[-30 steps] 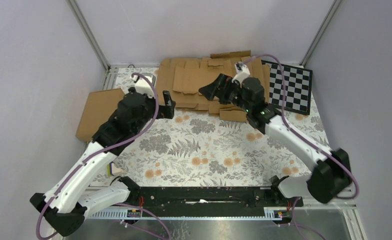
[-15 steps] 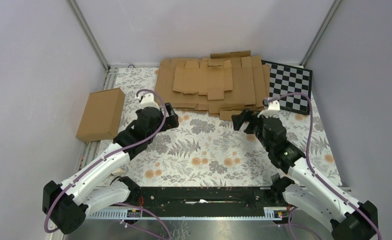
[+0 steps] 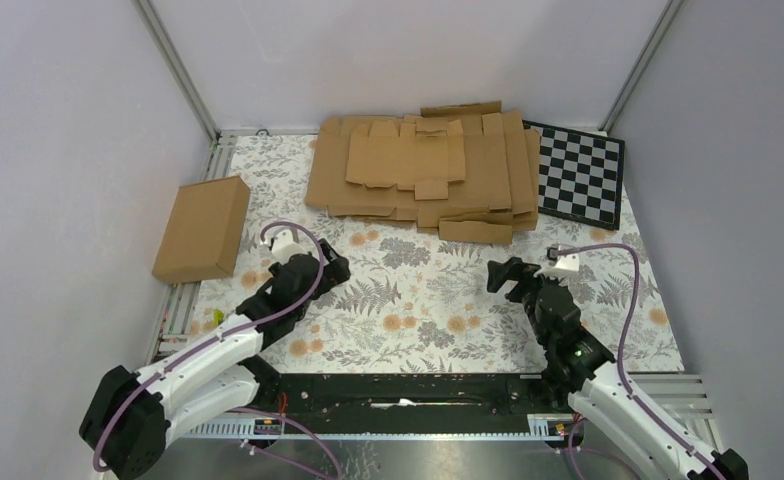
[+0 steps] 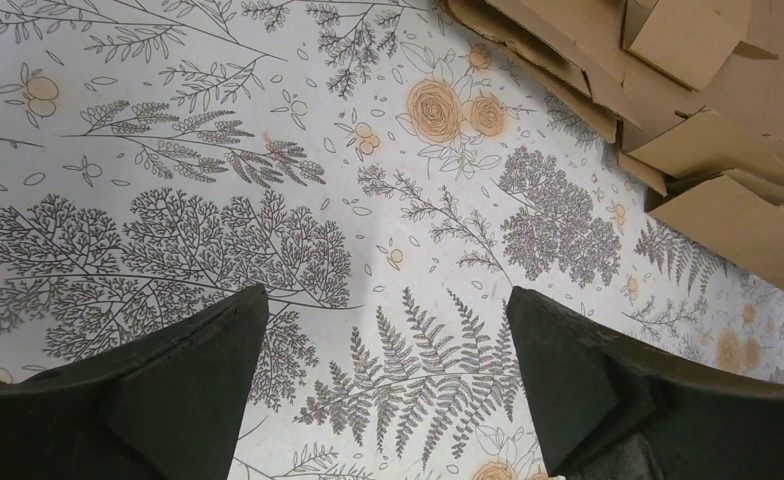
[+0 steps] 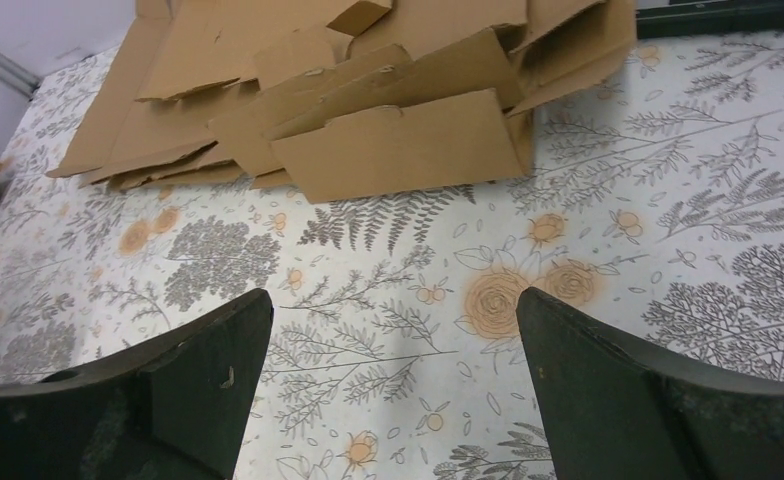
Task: Fold the paper box
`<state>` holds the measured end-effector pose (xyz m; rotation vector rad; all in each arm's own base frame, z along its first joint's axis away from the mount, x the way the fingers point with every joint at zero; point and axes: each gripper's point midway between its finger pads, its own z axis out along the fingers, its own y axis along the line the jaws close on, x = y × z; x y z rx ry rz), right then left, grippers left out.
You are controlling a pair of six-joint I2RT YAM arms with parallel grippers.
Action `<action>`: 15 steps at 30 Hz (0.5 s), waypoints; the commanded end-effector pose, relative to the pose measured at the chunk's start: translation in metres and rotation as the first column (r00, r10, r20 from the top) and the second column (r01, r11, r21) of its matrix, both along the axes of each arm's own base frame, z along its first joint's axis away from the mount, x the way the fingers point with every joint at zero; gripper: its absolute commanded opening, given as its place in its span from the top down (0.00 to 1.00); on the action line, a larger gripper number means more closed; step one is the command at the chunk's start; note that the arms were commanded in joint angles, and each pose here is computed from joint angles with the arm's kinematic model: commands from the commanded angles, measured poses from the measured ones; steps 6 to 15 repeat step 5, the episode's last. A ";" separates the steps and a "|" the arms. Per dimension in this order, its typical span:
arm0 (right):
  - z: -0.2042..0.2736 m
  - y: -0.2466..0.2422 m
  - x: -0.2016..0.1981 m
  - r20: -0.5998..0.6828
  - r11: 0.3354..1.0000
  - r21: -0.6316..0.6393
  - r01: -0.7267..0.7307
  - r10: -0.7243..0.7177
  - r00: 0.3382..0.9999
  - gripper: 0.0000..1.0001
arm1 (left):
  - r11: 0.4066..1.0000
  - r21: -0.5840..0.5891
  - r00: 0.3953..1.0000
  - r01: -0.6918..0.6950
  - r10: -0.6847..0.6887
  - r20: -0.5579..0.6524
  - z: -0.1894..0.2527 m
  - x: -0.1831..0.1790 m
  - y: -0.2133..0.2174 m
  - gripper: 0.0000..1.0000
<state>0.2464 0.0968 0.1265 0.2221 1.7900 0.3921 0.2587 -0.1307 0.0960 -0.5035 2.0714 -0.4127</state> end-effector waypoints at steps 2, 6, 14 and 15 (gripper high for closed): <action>-0.001 -0.014 0.001 0.062 0.997 0.020 0.072 -0.073 0.995 0.00 | 0.996 -0.083 0.993 -0.031 0.040 0.110 0.015 0.016 -0.005 0.01; -0.005 -0.016 -0.001 0.065 0.997 0.024 0.075 -0.076 0.995 0.00 | 0.997 -0.064 0.991 -0.046 0.054 0.120 0.013 0.016 0.000 0.01; -0.005 -0.016 -0.001 0.065 0.997 0.024 0.075 -0.076 0.995 0.00 | 0.997 -0.064 0.991 -0.046 0.054 0.120 0.013 0.016 0.000 0.01; -0.005 -0.016 -0.001 0.065 0.997 0.024 0.075 -0.076 0.995 0.00 | 0.997 -0.064 0.991 -0.046 0.054 0.120 0.013 0.016 0.000 0.01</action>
